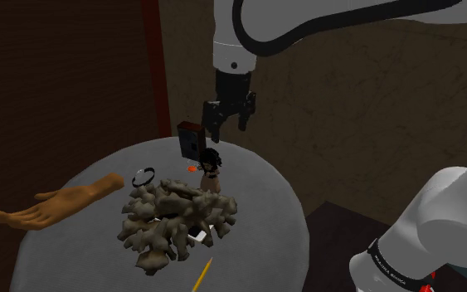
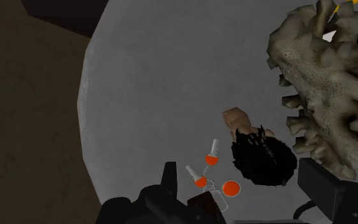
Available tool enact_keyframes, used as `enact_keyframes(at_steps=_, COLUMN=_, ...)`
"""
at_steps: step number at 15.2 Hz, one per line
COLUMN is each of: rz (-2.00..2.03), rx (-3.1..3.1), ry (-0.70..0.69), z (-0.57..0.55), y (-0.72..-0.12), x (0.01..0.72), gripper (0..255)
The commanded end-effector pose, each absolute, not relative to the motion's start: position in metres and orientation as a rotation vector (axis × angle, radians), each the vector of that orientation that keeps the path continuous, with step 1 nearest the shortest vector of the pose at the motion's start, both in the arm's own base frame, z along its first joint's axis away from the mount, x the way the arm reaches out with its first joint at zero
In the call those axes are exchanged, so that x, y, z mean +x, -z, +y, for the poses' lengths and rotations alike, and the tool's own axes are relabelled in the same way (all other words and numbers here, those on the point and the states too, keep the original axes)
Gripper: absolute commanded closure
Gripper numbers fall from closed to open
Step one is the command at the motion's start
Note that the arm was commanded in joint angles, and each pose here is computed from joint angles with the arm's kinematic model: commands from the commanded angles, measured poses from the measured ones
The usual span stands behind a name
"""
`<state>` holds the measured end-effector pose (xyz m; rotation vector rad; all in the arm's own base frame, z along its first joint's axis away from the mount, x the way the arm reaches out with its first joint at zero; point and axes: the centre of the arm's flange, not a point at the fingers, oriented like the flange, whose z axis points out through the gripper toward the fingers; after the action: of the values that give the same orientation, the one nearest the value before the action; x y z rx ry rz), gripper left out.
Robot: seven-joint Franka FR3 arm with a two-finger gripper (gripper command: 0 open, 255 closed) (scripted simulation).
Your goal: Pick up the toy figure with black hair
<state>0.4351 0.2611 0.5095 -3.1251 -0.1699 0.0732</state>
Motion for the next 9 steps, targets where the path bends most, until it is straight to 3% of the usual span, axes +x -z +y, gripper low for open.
enact_keyframes(at_steps=1, rz=-0.167, rx=-3.13, ry=-0.087, z=0.283, y=-0.501, x=0.446, gripper=0)
enact_keyframes(at_steps=9, rz=-0.169, rx=-3.136, ry=-0.104, z=0.31, y=-0.461, x=0.46, gripper=0)
